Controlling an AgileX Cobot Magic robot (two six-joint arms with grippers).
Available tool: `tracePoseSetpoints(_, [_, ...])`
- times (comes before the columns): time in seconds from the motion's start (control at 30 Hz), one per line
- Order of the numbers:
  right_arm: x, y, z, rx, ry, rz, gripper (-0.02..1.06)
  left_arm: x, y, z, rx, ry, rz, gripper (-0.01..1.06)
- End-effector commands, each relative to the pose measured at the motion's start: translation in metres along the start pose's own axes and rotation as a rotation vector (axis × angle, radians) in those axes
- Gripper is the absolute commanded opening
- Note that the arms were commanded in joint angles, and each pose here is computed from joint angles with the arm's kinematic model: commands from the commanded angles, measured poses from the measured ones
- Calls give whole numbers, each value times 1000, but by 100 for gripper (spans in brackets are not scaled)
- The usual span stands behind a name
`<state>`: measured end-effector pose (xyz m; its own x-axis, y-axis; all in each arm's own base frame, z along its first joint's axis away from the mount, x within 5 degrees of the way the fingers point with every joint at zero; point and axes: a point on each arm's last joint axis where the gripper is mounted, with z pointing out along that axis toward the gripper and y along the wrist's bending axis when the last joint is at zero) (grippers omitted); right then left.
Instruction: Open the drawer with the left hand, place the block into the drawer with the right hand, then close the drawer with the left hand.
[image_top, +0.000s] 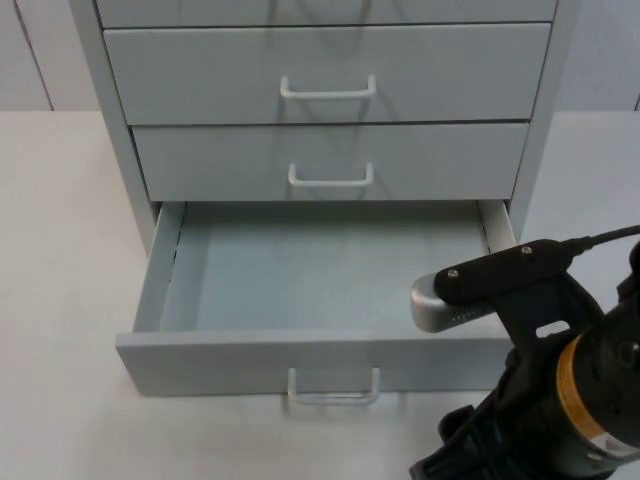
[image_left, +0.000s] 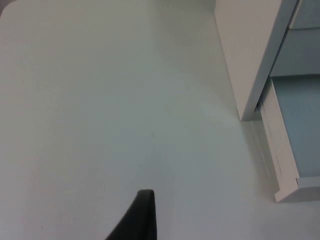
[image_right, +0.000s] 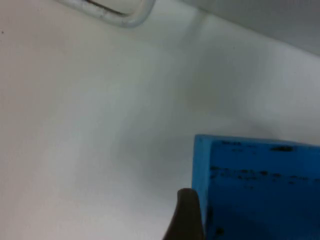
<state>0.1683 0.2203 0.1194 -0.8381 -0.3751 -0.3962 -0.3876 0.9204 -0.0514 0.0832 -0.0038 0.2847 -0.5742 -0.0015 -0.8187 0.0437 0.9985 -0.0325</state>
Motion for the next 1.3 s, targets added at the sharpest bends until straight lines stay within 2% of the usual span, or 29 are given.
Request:
tracePoseSetpoints(0.0, [-1,2,-1,-10,-9,-16,63,-1,1,0,-7,-18,-12,105])
tracePoseSetpoints(0.27, [7,2,16,27,46,-33,63,-1,1,0,-7,-18,-12,105])
tracePoseSetpoints(0.37, [4,3,14,26,34,-42,61,-1,1,0,-7,-18,-12,105])
tracePoseSetpoints(0.47, [0,5,12,7,14,-47,38,-1,0,-1,-7,-20,-12,105])
tracePoseSetpoints(0.5, [0,5,12,7,14,-47,38,-1,0,-1,-7,-20,-12,105])
tracePoseSetpoints(0.6, [0,7,6,-13,9,-41,3,-1,0,-1,-7,-20,-12,105])
tracePoseSetpoints(0.63, [0,10,-2,-38,1,-52,0,-1,0,-1,-7,-20,-12,105])
tracePoseSetpoints(0.67, [0,10,-2,-38,1,-52,0,-1,0,-1,-7,-20,-12,105])
tracePoseSetpoints(0.77, [-6,20,-47,-134,-121,-100,0,-1,0,-1,-6,-20,-13,105])
tracePoseSetpoints(0.8, [-11,18,-67,-166,-196,-116,0,-1,0,-1,-7,-22,-13,105])
tracePoseSetpoints(0.83, [-11,18,-67,-166,-196,-116,0,-1,0,-1,-7,-22,-13,105])
tracePoseSetpoints(0.87, [-16,14,-83,-179,-255,-114,0,-1,0,-1,-7,-24,-13,105])
tracePoseSetpoints(0.93, [-24,0,-97,-122,-340,-82,0,-1,0,-1,-7,-24,-13,105])
tracePoseSetpoints(0.97, [-24,0,-97,-122,-340,-82,0,-1,0,-1,-7,-24,-13,105])
tracePoseSetpoints(1.07, [-32,-19,-103,9,-407,-38,0,-1,0,-1,-6,-26,-15,105])
tracePoseSetpoints(1.2, [-39,-25,-96,2,-416,-29,0,-1,0,-1,-5,-27,-16,105])
tracePoseSetpoints(1.27, [-45,-32,-86,7,-415,8,0,-1,0,-1,-5,-25,-16,105])
